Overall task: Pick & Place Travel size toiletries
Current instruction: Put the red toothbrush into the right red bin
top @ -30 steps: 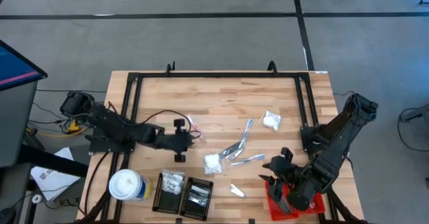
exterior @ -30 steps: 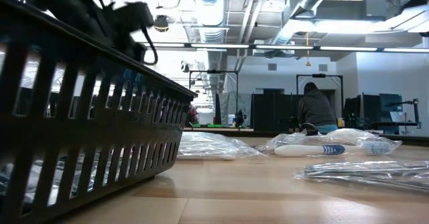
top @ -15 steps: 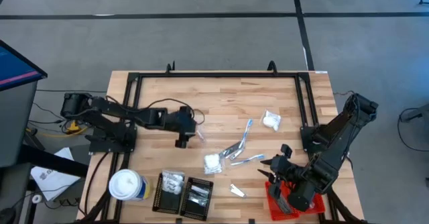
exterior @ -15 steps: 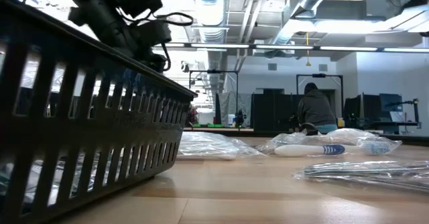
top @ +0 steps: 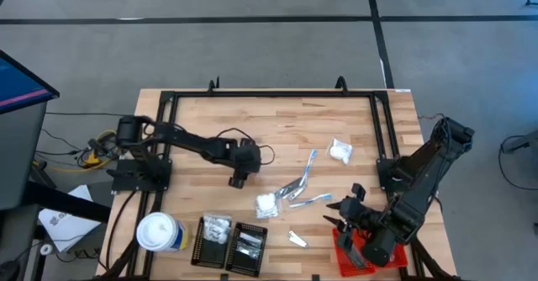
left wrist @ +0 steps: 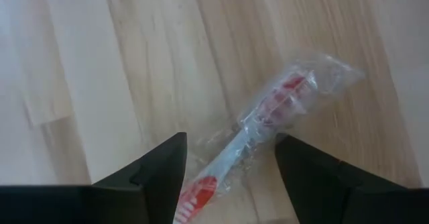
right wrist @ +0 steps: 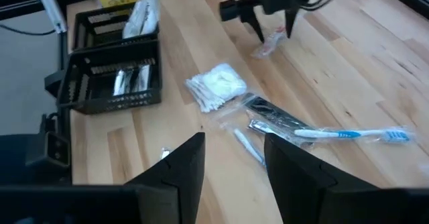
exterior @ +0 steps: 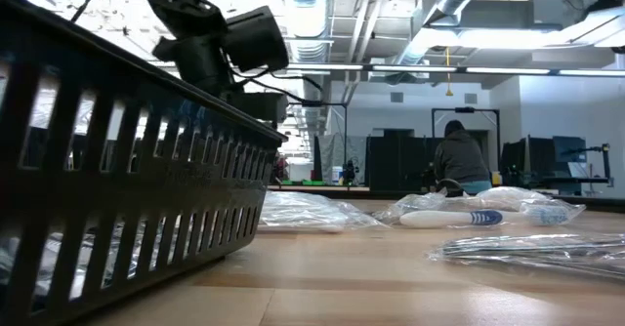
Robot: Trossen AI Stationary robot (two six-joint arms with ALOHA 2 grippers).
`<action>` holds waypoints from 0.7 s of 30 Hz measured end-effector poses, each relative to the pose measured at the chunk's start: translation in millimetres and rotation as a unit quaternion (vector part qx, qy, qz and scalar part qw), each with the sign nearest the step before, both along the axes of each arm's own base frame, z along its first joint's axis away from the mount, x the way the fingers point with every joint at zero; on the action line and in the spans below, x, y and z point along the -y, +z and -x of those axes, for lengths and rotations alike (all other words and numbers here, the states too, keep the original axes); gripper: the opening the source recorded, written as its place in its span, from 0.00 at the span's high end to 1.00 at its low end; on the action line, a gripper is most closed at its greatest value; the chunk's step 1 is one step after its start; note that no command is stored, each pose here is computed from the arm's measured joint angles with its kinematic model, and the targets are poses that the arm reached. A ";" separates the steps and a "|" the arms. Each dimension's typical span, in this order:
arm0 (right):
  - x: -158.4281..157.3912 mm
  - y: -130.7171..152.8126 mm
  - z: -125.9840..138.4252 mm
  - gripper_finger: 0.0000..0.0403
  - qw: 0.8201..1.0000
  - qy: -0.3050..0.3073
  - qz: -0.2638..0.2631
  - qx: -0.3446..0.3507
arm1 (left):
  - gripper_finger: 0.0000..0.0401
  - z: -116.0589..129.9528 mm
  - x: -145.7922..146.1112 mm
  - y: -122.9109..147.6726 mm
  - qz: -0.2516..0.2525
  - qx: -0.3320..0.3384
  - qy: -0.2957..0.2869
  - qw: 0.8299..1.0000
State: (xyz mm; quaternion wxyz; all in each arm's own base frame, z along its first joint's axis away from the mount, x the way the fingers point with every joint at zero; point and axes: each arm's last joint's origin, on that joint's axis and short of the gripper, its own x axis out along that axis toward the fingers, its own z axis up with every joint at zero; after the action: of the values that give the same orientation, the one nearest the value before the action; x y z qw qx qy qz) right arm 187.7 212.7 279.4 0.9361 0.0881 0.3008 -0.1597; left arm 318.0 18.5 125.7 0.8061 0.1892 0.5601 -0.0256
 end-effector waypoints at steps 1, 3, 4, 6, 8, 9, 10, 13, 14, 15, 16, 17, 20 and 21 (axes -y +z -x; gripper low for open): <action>-1.1 0.0 1.2 0.63 1.000 0.003 0.000 0.000 | 0.45 -2.2 -0.3 -1.1 0.009 0.000 0.001 1.000; -2.5 0.0 2.9 0.63 1.000 0.007 0.001 0.000 | 0.48 -4.8 -0.2 -2.7 0.025 0.003 0.007 1.000; -3.0 0.1 3.7 0.63 1.000 0.008 0.003 0.002 | 0.51 -5.2 0.2 -4.1 0.030 0.003 0.007 1.000; -2.7 0.5 3.5 0.63 1.000 0.005 0.010 0.009 | 0.59 -5.6 0.7 -6.1 0.043 0.003 0.018 0.999; -1.4 0.8 2.4 0.63 1.000 0.000 0.016 0.014 | 0.71 -5.6 1.3 -6.7 0.062 0.005 0.033 0.998; -0.2 0.9 1.2 0.63 1.000 -0.004 0.017 0.015 | 0.78 -5.5 1.7 -6.9 0.068 0.005 0.038 0.997; 0.9 0.9 -0.1 0.63 1.000 -0.007 0.018 0.016 | 0.85 -5.3 1.9 -6.8 0.074 0.006 0.044 0.996; 4.6 0.9 -4.1 0.62 1.000 -0.015 0.020 0.015 | 0.96 -4.1 1.5 -0.8 0.081 0.018 0.069 0.994; 6.0 1.0 -5.9 0.62 0.999 -0.016 0.024 0.014 | 0.96 -3.4 0.7 3.0 0.082 0.026 0.080 0.993; 7.7 1.0 -7.9 0.62 0.999 -0.019 0.026 0.014 | 0.96 -2.2 0.4 6.3 0.082 0.032 0.086 0.992; 9.8 1.0 -10.0 0.62 0.999 -0.024 0.027 0.013 | 0.97 -0.5 0.0 11.4 0.079 0.039 0.095 0.992; 12.3 1.0 -12.5 0.62 0.999 -0.029 0.028 0.013 | 0.98 0.9 -0.5 21.7 0.075 0.058 0.100 0.990; 21.8 1.2 -22.1 0.63 0.998 -0.047 0.036 0.011 | 0.99 4.4 -1.2 64.0 0.076 0.152 0.117 0.978; 25.8 1.2 -25.6 0.63 0.998 -0.056 0.036 0.011 | 0.99 7.3 -0.9 76.5 0.082 0.178 0.121 0.973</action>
State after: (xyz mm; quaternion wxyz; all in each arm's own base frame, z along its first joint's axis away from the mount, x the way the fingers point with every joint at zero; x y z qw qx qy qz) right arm 213.4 186.9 280.6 0.9313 0.0732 0.2794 -0.2220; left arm 310.6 19.4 202.2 0.9028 0.0551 0.4222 0.0607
